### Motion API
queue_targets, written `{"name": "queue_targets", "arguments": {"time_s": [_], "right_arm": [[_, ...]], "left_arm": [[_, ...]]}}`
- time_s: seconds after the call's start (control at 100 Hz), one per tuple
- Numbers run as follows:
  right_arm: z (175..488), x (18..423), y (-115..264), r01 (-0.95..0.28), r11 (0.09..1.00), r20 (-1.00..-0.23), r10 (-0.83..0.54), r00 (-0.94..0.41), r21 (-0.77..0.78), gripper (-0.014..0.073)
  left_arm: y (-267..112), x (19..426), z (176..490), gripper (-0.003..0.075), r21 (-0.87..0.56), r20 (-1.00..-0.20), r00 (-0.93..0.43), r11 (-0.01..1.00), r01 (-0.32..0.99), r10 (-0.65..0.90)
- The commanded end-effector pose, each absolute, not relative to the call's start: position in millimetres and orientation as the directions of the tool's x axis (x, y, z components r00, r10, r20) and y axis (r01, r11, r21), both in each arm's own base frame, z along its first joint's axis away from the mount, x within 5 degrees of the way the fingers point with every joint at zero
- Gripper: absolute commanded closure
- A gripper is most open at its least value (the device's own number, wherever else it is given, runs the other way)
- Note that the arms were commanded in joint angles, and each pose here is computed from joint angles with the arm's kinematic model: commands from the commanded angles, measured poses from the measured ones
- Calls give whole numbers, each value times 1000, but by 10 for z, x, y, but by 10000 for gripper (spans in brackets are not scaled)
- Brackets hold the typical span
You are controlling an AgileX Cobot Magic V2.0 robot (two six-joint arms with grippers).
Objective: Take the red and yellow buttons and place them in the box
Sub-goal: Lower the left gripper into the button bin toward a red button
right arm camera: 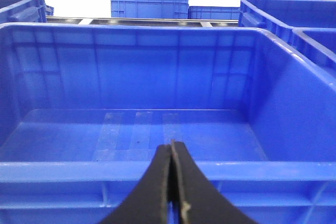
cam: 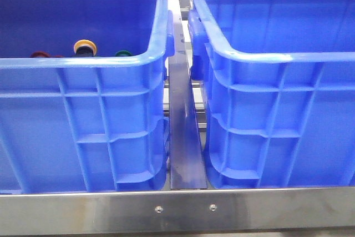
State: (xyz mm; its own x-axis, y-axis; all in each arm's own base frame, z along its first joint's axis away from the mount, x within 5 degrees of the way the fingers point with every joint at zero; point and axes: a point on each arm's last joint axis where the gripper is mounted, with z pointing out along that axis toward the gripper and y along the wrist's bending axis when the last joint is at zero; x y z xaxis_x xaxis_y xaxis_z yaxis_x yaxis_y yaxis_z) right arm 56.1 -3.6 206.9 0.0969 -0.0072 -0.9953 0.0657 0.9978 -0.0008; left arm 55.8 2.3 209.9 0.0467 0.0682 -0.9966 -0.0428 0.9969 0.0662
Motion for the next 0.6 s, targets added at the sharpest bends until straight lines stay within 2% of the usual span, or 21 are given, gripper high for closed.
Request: {"name": "queue_targets", "arguments": {"time_s": [0.0,0.59], "right_arm": [[2128,540,-24,56,998,-983,-18,183,-8,663],[2128,540,-24,56,998,-983,-18,183,-8,663]], "left_arm": [[19,536,2119,741,59,-988,138,997,-45,64],[18,535,2127,741,67,-987,146,997,-46,73]]}}
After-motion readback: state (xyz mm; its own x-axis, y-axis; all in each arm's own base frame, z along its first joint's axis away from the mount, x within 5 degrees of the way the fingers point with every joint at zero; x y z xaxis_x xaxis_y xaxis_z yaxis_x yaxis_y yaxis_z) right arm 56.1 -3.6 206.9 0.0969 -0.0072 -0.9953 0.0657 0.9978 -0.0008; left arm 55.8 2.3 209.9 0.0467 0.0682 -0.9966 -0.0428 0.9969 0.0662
